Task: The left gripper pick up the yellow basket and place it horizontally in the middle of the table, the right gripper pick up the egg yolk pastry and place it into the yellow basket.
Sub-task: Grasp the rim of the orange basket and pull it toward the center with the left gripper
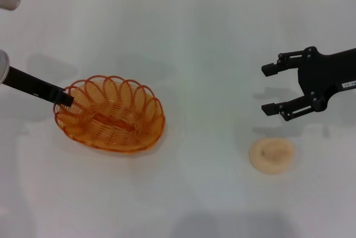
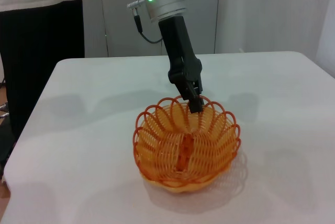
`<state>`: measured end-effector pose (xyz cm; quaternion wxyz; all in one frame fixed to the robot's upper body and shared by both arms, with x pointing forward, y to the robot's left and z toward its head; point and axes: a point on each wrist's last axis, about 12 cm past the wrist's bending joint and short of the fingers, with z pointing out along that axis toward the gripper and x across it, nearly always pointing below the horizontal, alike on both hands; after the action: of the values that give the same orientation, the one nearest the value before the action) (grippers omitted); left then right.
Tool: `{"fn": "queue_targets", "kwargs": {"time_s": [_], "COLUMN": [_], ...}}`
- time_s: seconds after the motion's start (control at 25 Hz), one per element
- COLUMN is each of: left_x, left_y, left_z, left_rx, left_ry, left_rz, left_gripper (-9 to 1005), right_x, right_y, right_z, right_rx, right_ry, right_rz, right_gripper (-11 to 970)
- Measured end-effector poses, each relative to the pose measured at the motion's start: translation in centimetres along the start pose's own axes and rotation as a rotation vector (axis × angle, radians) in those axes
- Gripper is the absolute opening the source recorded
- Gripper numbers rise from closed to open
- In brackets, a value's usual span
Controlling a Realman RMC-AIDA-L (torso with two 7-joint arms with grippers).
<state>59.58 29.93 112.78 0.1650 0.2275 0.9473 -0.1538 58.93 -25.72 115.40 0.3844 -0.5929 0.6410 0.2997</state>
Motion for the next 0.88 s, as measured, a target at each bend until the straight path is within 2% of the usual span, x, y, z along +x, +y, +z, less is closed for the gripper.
{"fn": "queue_targets", "kwargs": {"time_s": [0.16, 0.32, 0.64, 0.88], "left_x": [-0.1, -0.5, -1.7, -2.4], "left_y": [-0.3, -1.1, -2.9, -3.9], "left_z": [0.0, -0.2, -1.1, -0.5], "left_rx": [0.02, 0.077, 0.132, 0.14], "left_ry": [-0.016, -0.036, -0.075, -0.047], "left_rz": [-0.004, -0.012, -0.145, -0.288], "left_gripper": [172, 76, 73, 71], "right_x": [-0.1, -0.3, -0.5, -0.6], "right_y": [-0.1, -0.1, -0.3, -0.3], "right_z": [0.0, -0.3, -0.9, -1.2], "right_rx": [0.003, 0.016, 0.042, 0.054], "right_ry": [0.001, 0.004, -0.009, -0.005], "right_rz": [0.0, -0.009, -0.016, -0.044], "right_gripper": [789, 786, 782, 778]}}
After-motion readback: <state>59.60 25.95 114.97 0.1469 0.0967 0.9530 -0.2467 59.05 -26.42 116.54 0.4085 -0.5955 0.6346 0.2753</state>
